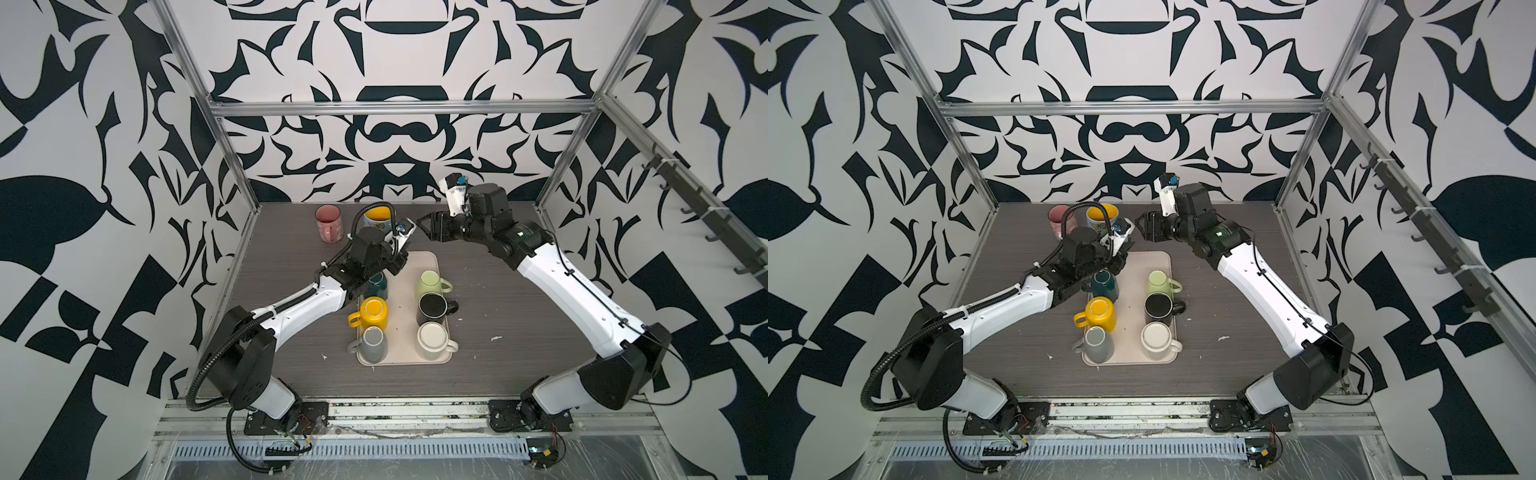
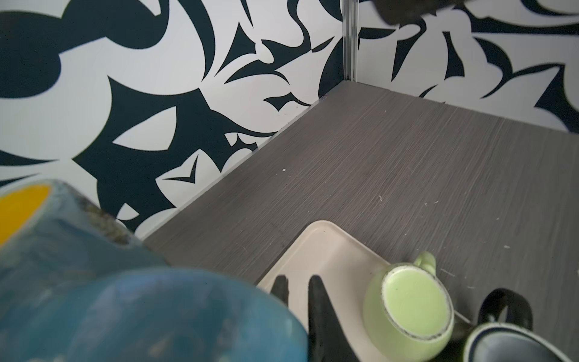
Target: Turn the mug right side up
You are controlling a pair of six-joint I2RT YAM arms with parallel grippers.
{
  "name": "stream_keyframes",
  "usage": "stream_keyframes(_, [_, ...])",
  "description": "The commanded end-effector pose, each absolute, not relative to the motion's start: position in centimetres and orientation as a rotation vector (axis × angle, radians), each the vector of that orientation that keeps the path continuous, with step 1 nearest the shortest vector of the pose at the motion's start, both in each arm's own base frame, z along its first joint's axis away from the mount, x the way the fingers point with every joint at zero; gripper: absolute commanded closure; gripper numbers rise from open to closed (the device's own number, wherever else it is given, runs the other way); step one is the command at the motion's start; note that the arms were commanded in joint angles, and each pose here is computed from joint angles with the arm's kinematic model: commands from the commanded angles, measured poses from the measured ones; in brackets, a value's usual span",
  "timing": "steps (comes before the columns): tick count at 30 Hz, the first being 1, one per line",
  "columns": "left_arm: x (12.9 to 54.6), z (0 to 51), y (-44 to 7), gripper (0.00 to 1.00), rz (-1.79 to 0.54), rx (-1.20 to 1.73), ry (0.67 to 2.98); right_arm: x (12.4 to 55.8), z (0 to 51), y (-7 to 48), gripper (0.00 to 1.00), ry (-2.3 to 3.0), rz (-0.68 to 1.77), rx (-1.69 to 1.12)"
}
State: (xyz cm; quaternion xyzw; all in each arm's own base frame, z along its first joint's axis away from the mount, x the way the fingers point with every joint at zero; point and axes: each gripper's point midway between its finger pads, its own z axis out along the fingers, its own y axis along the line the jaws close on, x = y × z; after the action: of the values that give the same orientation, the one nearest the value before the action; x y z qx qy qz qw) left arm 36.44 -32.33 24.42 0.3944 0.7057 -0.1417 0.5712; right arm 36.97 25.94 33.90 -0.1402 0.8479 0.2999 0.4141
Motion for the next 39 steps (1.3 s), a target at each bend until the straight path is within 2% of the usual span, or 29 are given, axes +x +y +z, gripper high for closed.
stream_keyframes(1, [36.3,30.5,-32.2,1.00,-0.148,0.962,1.390,35.9,35.7,26.6,0.35,2.114,0.801,-0.447])
stream_keyframes(9, [35.1,29.2,-32.9,1.00,-0.020,1.096,1.291,35.3,35.9,27.6,0.35,2.158,0.819,-0.573])
stream_keyframes(15, [34.8,29.2,-32.9,1.00,0.036,1.118,1.244,35.0,34.1,28.4,0.36,2.242,0.864,-0.621])
stream_keyframes(39, [34.8,30.4,-33.4,1.00,0.043,1.116,1.220,33.8,29.4,29.1,0.44,2.376,0.881,-0.635])
